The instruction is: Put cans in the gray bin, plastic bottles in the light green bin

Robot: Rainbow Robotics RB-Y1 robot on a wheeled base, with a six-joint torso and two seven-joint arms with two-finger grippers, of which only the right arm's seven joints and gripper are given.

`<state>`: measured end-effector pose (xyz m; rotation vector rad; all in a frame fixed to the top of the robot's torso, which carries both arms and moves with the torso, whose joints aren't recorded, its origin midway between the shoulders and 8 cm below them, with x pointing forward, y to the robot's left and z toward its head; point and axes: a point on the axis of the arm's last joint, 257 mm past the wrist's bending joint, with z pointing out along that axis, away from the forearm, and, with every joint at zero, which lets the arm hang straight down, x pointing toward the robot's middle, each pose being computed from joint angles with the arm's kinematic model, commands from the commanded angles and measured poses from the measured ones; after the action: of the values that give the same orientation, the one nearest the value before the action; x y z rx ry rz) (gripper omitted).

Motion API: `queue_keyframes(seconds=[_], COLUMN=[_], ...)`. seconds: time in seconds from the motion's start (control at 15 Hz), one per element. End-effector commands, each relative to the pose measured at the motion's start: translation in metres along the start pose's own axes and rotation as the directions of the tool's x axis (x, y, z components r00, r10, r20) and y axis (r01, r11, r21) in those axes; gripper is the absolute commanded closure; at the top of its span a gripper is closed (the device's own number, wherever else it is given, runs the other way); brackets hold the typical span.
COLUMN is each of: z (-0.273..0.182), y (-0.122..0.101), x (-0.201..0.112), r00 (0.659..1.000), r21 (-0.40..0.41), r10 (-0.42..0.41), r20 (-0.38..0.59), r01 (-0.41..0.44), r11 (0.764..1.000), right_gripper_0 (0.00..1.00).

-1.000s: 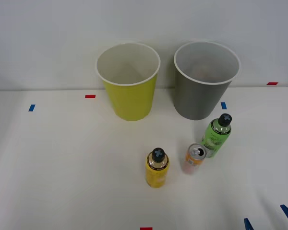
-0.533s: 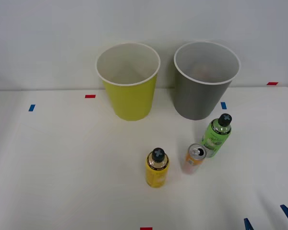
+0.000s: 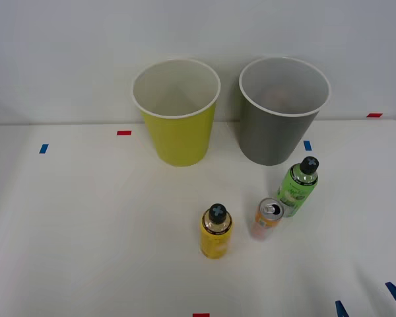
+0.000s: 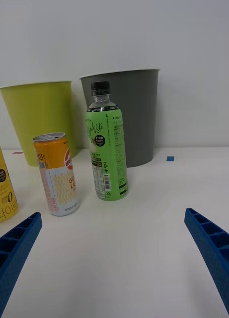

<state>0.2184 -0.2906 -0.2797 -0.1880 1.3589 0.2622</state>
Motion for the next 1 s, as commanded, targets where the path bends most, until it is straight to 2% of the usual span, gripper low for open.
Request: queue_keyframes(seconds=[0.07,1.0], z=[0.0,0.0], y=[0.0,0.0], x=[0.0,0.0], r00=[1.0,1.0], r21=[0.0,0.0], r10=[0.0,0.0], r20=[0.0,0.0], r01=[0.0,0.0], r11=[1.0,1.0], right_gripper_0=[0.0,0.0])
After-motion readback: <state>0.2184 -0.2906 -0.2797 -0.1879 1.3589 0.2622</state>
